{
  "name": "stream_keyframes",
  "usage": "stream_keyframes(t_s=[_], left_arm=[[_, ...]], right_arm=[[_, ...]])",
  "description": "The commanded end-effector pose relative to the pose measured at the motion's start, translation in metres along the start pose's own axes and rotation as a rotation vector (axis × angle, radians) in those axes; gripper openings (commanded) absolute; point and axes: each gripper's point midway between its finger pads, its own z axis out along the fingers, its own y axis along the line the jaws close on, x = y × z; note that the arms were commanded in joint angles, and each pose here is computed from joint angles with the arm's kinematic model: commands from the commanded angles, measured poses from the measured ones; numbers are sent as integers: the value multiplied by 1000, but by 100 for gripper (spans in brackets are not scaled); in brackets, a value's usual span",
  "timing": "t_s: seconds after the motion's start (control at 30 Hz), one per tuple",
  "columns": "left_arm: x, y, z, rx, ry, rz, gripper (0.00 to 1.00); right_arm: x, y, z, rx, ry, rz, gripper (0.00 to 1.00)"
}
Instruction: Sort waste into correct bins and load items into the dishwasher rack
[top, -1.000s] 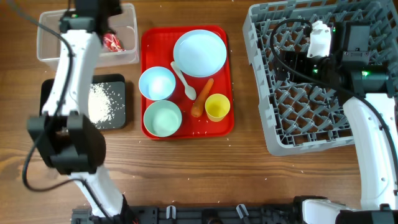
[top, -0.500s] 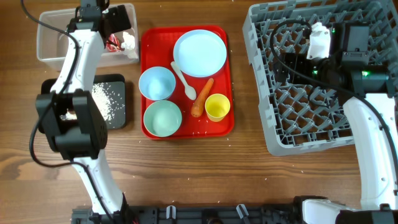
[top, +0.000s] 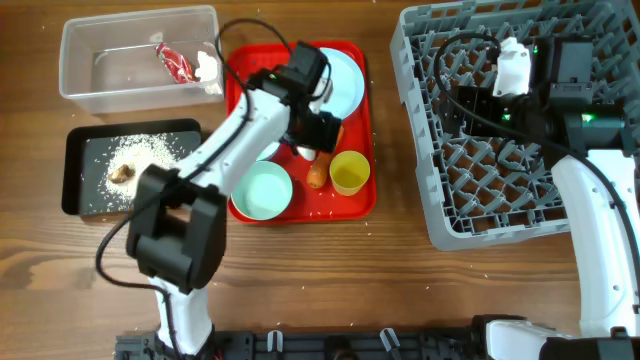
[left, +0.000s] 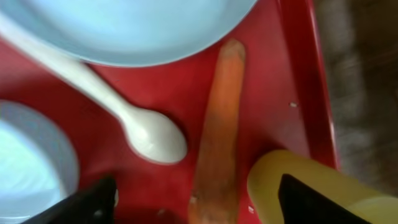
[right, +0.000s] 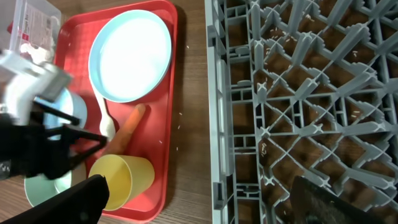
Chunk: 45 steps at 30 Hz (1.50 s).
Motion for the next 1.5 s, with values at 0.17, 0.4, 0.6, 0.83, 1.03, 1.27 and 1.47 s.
stream_keyframes(t_s=[0.17, 0.4, 0.6, 0.83, 1.03, 1.27, 1.47], left_arm=[[26, -6, 62, 20, 131, 70, 87], [32, -8, 71, 22, 157, 72, 44], [37, -7, 64, 16, 185, 60, 11], [-12, -12, -40, 23, 32, 45, 5], [17, 90, -128, -256, 11, -272, 4], [78, 229, -116, -336, 72, -727, 4], [124, 288, -62, -345, 28, -893, 10]], right_arm=[[-5, -1, -3, 15, -8, -16, 96], [-5, -1, -3, 16, -8, -16, 96], [-6, -1, -3, 15, -11, -18, 96], [-7, -1, -3, 15, -15, -19, 96], [-8, -1, -3, 15, -19, -19, 96], [-8, -1, -3, 15, -19, -17, 96], [-8, -1, -3, 14, -18, -16, 96]])
